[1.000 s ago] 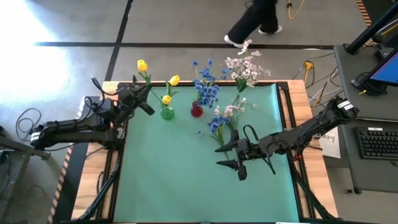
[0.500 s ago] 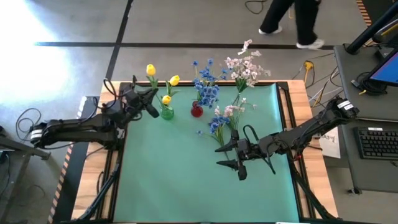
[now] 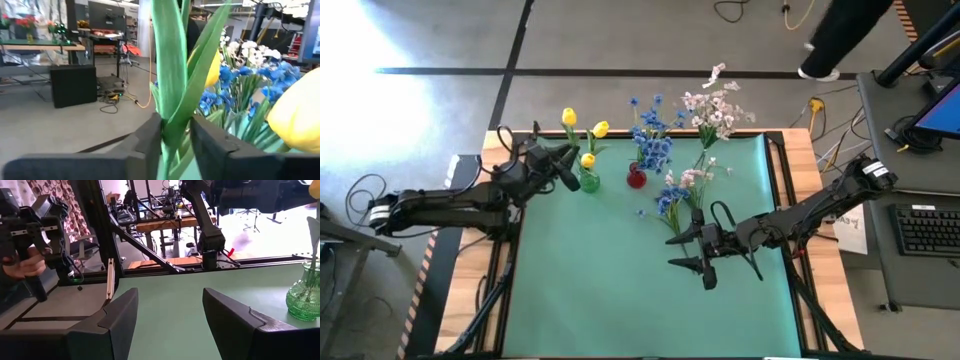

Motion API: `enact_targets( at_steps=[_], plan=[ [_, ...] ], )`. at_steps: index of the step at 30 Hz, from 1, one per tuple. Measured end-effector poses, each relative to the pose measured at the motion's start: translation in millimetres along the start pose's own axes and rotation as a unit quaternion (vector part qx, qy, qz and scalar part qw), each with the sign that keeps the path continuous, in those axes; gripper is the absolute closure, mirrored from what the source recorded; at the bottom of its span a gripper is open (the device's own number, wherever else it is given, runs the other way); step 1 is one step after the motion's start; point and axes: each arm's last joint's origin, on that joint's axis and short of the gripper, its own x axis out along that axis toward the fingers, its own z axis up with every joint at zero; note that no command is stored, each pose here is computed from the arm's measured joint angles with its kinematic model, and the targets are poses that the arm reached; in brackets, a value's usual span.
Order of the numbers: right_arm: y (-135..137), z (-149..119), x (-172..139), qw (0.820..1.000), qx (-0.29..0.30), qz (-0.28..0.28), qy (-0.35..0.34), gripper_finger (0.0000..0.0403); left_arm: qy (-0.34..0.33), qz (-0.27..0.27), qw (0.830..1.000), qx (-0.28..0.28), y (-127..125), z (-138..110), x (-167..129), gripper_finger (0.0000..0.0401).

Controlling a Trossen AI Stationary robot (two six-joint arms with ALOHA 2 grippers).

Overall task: Sort flowers into vase by color
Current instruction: Put the yellow flower into the green vase, then put the blue flower into the red vase

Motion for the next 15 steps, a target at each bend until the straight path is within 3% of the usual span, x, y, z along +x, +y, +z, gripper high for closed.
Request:
enact_targets(
  at_steps=[9, 15],
  plan=[
    [0, 0, 0, 1.0, -0.003, 0.0, 0.0, 0.0188, 0.006, -0.02, 1.0, -0.006, -1, 5, -7, 0.0176],
    [0, 0, 0, 1.0, -0.005, 0.0, 0.0, 0.0188, 0.055, -0.015, 0.998, 0.007, 0, 21, -11, 0.012]
  ],
)
